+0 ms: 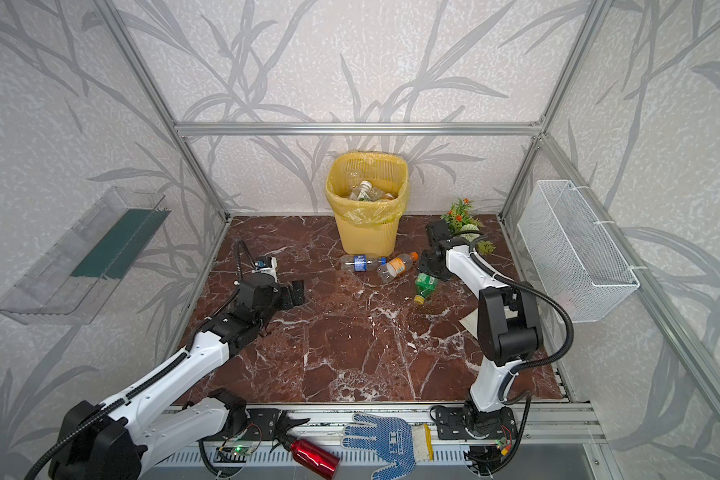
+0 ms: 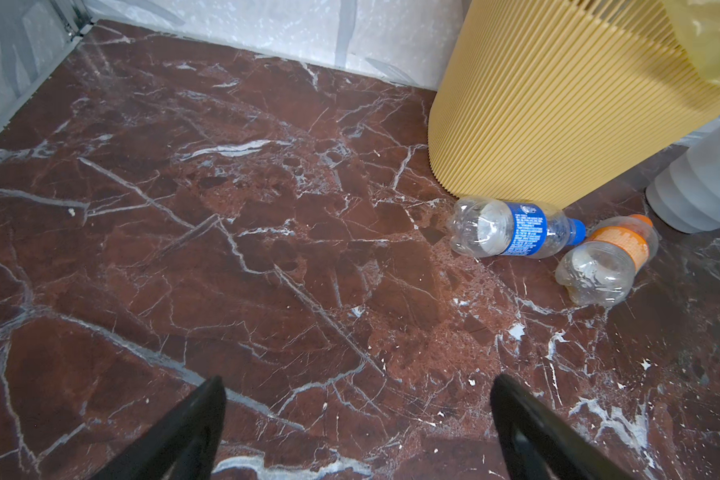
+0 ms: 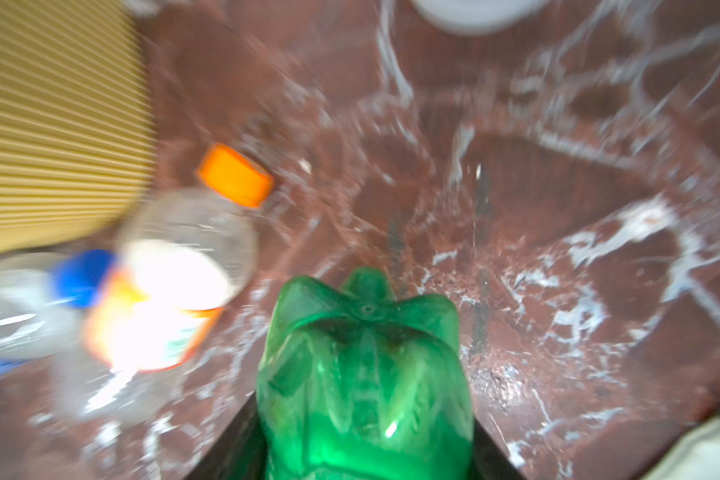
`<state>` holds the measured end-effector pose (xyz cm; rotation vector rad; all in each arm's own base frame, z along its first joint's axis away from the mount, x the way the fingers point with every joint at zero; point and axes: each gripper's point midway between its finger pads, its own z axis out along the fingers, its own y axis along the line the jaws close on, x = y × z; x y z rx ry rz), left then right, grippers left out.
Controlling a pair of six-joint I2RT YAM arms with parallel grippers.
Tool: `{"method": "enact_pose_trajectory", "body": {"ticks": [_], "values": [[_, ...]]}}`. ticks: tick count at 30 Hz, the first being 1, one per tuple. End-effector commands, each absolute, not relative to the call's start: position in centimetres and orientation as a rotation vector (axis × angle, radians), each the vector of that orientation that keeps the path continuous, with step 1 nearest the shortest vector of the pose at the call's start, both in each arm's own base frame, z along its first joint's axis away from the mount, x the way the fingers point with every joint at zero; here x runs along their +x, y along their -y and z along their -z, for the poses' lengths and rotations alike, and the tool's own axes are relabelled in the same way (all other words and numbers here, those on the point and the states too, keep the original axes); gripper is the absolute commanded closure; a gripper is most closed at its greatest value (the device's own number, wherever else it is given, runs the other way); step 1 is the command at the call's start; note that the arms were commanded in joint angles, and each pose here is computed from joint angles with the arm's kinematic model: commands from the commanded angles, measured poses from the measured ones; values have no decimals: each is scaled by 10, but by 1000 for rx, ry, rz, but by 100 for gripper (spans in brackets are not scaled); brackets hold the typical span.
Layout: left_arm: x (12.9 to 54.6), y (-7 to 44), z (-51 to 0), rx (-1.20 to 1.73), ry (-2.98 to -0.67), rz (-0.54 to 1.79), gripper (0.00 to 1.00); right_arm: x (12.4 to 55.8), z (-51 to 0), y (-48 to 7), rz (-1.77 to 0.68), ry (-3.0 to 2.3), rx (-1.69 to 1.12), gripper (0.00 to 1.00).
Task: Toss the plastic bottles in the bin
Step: 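Carry the green soda bottle with the right gripper and drop it into the bin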
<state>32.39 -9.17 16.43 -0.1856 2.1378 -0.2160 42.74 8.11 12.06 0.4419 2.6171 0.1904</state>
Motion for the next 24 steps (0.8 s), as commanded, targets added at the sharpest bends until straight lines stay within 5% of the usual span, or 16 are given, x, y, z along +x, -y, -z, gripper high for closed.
{"method": "enact_pose_trajectory", "body": {"ticks": [1,13,17,24], "values": [[324,82,-160,-255,-2137,197,1,439,-213,-88,-297,-2403,322,49],[328,81,-152,-298,-2152,206,1,384,-560,-57,-380,-1423,229,51],[329,87,-149,-304,-2163,249,1,394,-583,-66,-473,-1340,239,51],[331,93,-147,-297,-2188,275,1,506,-503,-192,-781,-1631,42,42]]}}
